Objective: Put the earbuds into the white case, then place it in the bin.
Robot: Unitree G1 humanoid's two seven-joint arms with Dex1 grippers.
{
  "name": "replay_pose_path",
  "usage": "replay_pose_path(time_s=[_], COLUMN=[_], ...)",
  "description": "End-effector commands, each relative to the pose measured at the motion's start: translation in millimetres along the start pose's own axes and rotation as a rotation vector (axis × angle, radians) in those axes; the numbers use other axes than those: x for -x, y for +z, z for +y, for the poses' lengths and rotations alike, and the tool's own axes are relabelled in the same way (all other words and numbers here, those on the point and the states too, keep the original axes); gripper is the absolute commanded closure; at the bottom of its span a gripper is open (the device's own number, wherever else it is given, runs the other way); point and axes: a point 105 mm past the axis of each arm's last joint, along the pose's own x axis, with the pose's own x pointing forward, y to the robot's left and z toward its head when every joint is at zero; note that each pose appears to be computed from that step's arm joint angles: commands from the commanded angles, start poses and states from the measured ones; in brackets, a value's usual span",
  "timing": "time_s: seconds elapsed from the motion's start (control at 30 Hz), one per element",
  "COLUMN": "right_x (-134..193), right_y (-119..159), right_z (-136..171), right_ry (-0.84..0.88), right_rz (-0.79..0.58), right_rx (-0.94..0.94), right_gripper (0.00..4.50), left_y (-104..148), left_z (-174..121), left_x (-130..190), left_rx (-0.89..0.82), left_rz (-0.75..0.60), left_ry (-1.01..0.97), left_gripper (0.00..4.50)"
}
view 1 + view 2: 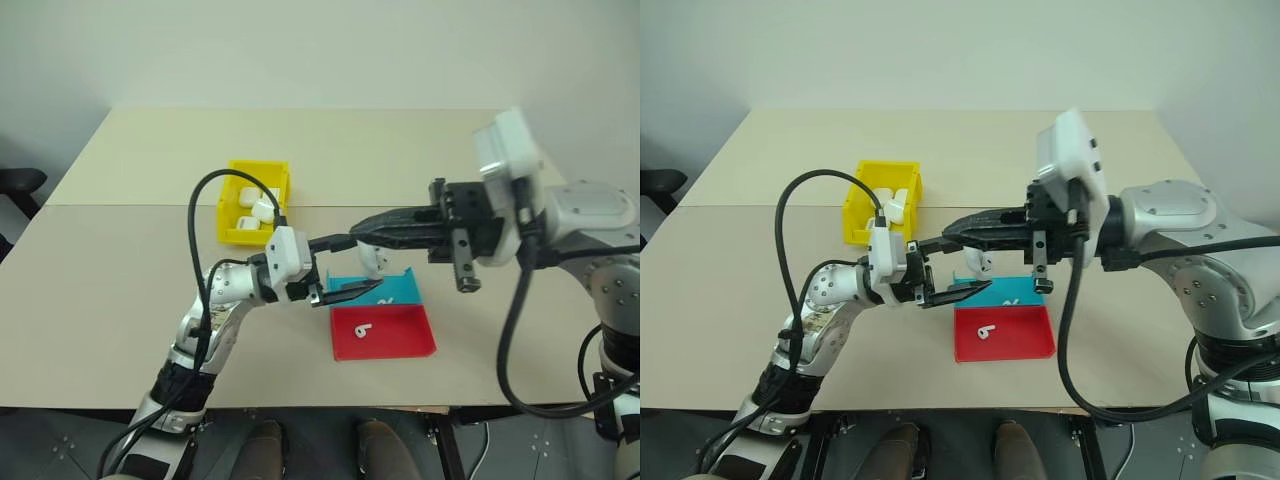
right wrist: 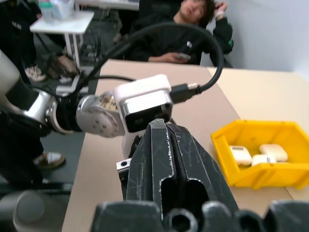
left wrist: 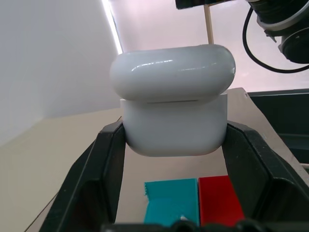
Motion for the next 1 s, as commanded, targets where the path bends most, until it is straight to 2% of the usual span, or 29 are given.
replay_pose_path(time_s=[0.03, 0.23, 0.4, 0.5, 0.63, 0.73, 0.77, 0.83, 0.93, 1.0], right_x=[-2.8, 2.1, 11.2, 13.8, 16.7, 31.5, 37.5, 47.7, 55.9, 51.1], right_y=[2.8, -24.4, -30.6, -19.1, 13.5, 32.7, 33.0, 25.2, 1.8, -11.6], right_z=[1.1, -2.6, -6.1, -7.4, -7.6, -17.5, -21.2, -25.6, -26.6, -26.7], right_ry=[-0.008, -0.034, -0.060, -0.074, -0.104, -0.206, -0.247, -0.315, -0.377, -0.387], right_rz=[0.039, 0.214, 0.255, 0.198, 0.020, -0.086, -0.097, -0.077, -0.048, -0.047], right_rx=[0.087, 0.121, 0.141, 0.155, 0.185, 0.167, 0.151, 0.114, 0.021, -0.039], right_gripper=[4.45, 4.45, 4.45, 4.45, 4.45, 4.45, 4.45, 4.45, 4.45, 4.45], left_y=[5.4, 16.1, 21.9, 20.1, 18.9, 22.8, 22.1, 21.8, 38.0, 32.5], left_z=[1.2, -0.2, -0.1, 0.8, 9.2, 39.0, 54.3, 84.9, 132.1, 153.1], left_x=[-9.4, -7.9, -3.0, 0.7, 4.5, 11.4, 14.5, 23.5, 54.6, 78.0], left_rx=[-0.070, -0.062, -0.061, -0.055, -0.064, -0.103, -0.105, -0.079, -0.174, -0.168], left_rz=[-0.010, -0.055, -0.086, -0.081, -0.086, -0.077, -0.028, 0.069, 0.071, 0.169], left_ry=[0.011, 0.038, 0.050, 0.066, 0.152, 0.376, 0.473, 0.672, 1.040, 1.214], left_gripper=[1.76, 1.76, 1.76, 1.76, 1.76, 1.76, 1.76, 1.76, 1.76, 1.76])
